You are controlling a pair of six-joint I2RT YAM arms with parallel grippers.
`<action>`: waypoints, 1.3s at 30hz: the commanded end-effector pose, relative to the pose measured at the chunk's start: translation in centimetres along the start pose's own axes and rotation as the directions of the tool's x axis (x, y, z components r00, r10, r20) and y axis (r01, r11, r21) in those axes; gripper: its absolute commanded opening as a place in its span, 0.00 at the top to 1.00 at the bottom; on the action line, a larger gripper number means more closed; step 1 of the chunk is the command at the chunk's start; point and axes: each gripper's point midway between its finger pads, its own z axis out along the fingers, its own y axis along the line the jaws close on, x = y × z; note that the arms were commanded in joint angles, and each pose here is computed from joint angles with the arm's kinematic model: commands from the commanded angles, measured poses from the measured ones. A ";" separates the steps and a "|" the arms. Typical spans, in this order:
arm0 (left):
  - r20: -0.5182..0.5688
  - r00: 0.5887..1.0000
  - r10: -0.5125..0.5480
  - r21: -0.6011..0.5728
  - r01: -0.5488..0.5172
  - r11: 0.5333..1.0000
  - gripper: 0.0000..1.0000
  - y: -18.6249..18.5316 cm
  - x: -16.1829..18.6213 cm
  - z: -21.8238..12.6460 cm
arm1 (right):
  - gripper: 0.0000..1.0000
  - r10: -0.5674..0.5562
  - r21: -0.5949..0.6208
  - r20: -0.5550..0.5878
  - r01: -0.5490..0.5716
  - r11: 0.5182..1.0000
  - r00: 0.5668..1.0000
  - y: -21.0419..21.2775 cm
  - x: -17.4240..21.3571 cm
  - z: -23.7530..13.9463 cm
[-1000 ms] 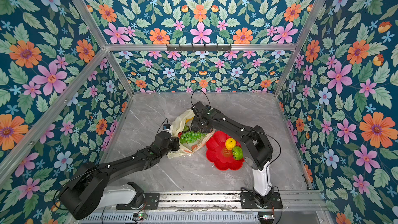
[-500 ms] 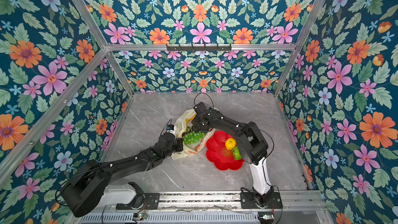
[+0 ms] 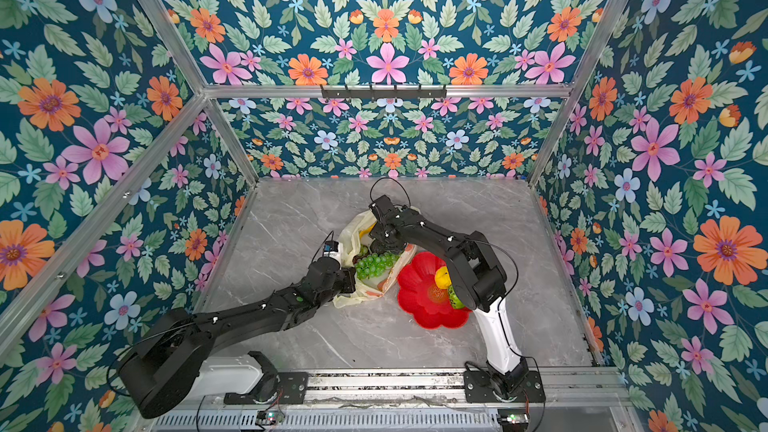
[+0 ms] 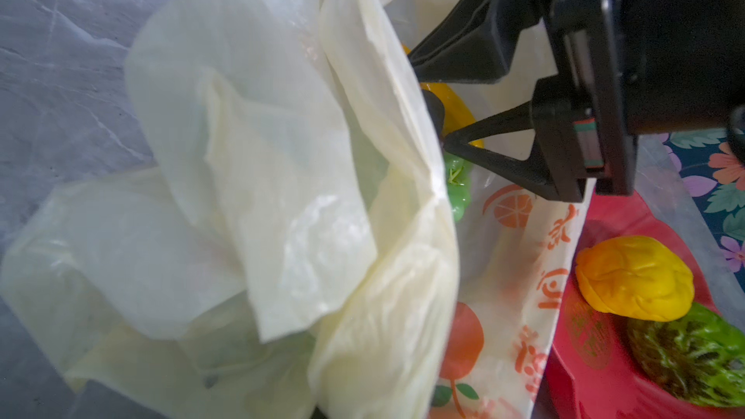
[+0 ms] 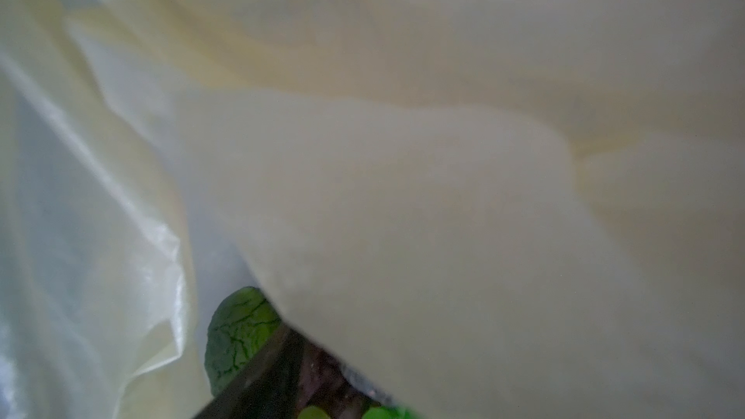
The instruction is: Take the fake fruits out of the plastic bag
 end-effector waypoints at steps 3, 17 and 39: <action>0.015 1.000 0.013 0.008 -0.013 1.000 0.98 -0.5 -0.6 0.2 | 0.30 -0.028 0.064 0.012 0.027 0.998 1.000 -0.9 -0.3 0.9; 0.003 1.000 0.019 -0.028 -0.019 0.999 0.98 -0.1 -0.5 0.3 | 0.48 -0.060 0.036 -0.014 0.061 0.998 0.998 -0.2 0.1 2.4; 0.013 1.000 0.023 -0.080 -0.022 0.997 0.98 0.7 -0.9 0.3 | 0.51 -0.138 -0.112 0.028 0.140 0.984 0.990 2.3 -0.5 -1.6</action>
